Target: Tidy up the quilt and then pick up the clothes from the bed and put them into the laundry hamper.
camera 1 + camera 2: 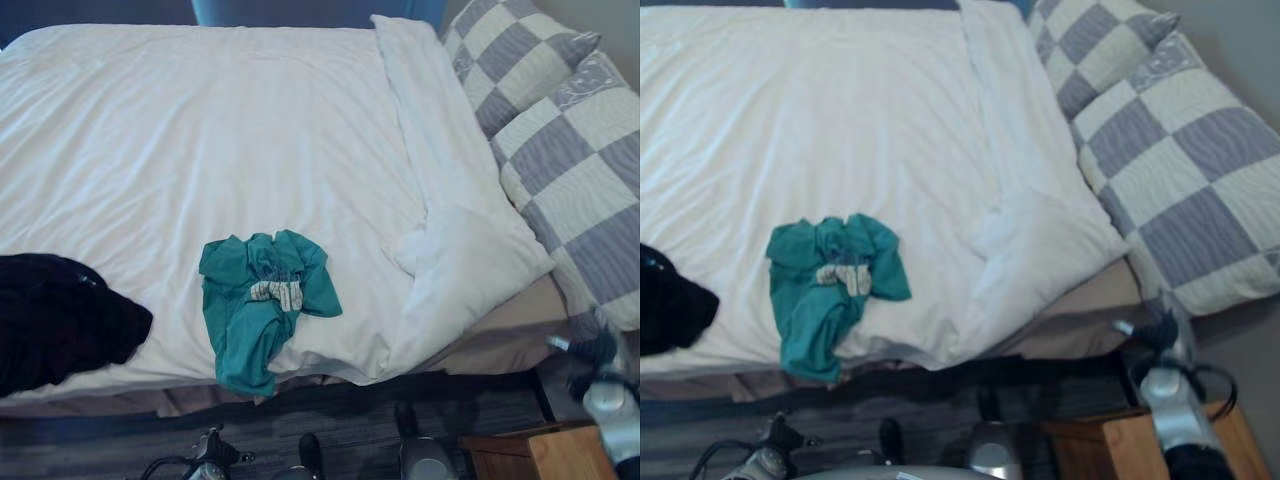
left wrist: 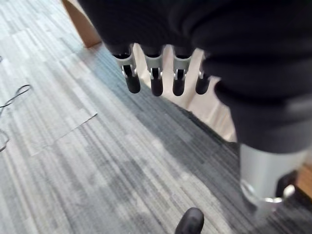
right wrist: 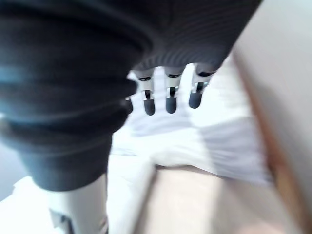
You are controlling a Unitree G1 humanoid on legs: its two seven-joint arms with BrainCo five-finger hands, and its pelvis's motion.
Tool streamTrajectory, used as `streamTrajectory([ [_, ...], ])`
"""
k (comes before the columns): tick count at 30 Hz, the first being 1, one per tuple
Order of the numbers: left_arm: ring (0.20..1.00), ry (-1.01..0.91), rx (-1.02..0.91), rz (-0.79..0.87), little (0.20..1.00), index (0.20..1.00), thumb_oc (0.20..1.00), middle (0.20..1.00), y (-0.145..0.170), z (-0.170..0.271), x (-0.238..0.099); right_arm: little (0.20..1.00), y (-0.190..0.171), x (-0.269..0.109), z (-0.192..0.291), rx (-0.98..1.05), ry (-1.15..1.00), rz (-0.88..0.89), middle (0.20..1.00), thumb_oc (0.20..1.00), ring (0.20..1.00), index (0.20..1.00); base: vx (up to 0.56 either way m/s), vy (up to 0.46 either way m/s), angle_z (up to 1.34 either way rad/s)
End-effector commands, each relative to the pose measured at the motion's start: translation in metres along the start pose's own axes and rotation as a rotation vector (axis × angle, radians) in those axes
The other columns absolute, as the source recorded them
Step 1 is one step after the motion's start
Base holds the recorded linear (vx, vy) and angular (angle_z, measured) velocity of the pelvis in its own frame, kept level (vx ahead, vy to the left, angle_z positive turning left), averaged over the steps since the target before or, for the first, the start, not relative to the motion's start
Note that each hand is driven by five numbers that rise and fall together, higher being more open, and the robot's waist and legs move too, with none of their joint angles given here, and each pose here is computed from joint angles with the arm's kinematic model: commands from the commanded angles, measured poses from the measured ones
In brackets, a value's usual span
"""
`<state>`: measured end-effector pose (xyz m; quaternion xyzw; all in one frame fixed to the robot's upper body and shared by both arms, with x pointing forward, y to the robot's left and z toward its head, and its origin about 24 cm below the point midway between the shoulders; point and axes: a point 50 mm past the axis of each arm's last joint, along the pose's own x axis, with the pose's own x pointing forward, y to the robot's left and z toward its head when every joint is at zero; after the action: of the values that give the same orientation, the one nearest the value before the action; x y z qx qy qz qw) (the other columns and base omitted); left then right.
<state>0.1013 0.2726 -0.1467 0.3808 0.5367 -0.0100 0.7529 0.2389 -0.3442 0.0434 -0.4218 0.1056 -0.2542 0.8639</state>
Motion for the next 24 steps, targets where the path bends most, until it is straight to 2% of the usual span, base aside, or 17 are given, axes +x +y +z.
streamTrajectory([
  [1,1.0,-0.057,0.033,0.03,1.0,1.0,1.0,1.0,0.009,0.012,0.002,1.0,-0.031,0.034,0.069,-0.127,-0.278,-0.086,1.0,1.0,1.0,1.0,0.02,-0.193,0.1],
  [2,1.0,-0.057,0.03,0.031,1.0,1.0,1.0,1.0,0.009,0.012,0.002,1.0,-0.03,0.034,0.071,-0.127,-0.281,-0.086,1.0,1.0,1.0,1.0,0.0,-0.18,-0.03],
  [3,1.0,-0.07,0.035,0.03,1.0,1.0,1.0,1.0,0.008,0.015,0.002,1.0,-0.027,0.038,0.084,-0.13,-0.319,-0.071,1.0,1.0,1.0,1.0,-0.12,-0.141,-0.1],
  [4,1.0,-0.121,0.055,0.037,1.0,1.0,1.0,1.0,0.009,0.03,0.003,1.0,-0.018,0.046,0.12,-0.112,-0.41,-0.034,1.0,1.0,1.0,1.0,-0.12,-0.141,0.02],
  [6,1.0,-0.148,0.062,0.04,1.0,1.0,1.0,1.0,0.01,0.038,0.003,1.0,-0.013,0.05,0.134,-0.098,-0.433,-0.016,1.0,1.0,1.0,1.0,-0.13,-0.097,0.18],
  [8,1.0,-0.228,0.074,0.062,1.0,1.0,1.0,1.0,0.015,0.064,0.003,1.0,0.004,0.069,0.154,-0.099,-0.381,0.057,1.0,1.0,1.0,1.0,-0.16,-0.103,0.28],
  [10,1.0,-0.249,0.067,0.07,1.0,1.0,1.0,1.0,0.017,0.072,0.003,1.0,0.008,0.077,0.157,-0.084,-0.332,0.074,1.0,1.0,1.0,1.0,-0.09,-0.032,0.28],
  [11,1.0,-0.265,0.066,0.072,1.0,1.0,1.0,1.0,0.017,0.078,0.003,0.548,0.013,0.083,0.155,-0.072,-0.267,0.099,0.548,0.548,0.548,0.548,-0.07,0.001,0.32],
  [12,1.0,-0.286,0.064,0.075,1.0,1.0,1.0,1.0,0.019,0.085,0.003,0.2,0.015,0.089,0.152,-0.066,-0.196,0.111,0.2,0.2,0.2,0.2,-0.09,0.003,0.19],
  [16,1.0,-0.304,0.084,0.056,1.0,1.0,1.0,1.0,0.01,0.095,0.001,0.2,0.024,0.09,0.111,-0.089,0.047,0.136,0.2,0.2,0.2,0.2,-0.03,0.0,0.02],
  [17,1.0,-0.304,0.085,0.055,1.0,1.0,1.0,1.0,0.01,0.095,0.001,0.2,0.025,0.09,0.111,-0.089,0.048,0.136,0.2,0.2,0.2,0.2,0.01,-0.001,0.07],
  [19,1.0,-0.274,0.088,0.033,1.0,1.0,1.0,1.0,0.003,0.086,0.001,0.2,0.033,0.082,0.089,-0.076,0.094,0.158,0.2,0.2,0.2,0.2,0.03,0.012,0.12],
  [20,1.0,-0.231,0.093,0.013,1.0,1.0,1.0,1.0,-0.003,0.075,0.001,0.2,0.042,0.069,0.062,-0.049,0.136,0.179,0.2,0.2,0.2,0.2,0.03,0.024,0.12],
  [21,1.0,-0.231,0.095,0.012,1.0,1.0,1.0,1.0,-0.004,0.074,0.001,0.2,0.042,0.068,0.061,-0.049,0.139,0.18,0.2,0.2,0.2,0.2,0.03,0.037,0.12],
  [24,1.0,-0.144,0.086,0.005,1.0,1.0,1.0,1.0,-0.006,0.052,0.002,0.2,0.039,0.042,0.01,-0.001,0.207,0.161,0.2,0.2,0.2,0.2,0.05,0.036,-0.02],
])
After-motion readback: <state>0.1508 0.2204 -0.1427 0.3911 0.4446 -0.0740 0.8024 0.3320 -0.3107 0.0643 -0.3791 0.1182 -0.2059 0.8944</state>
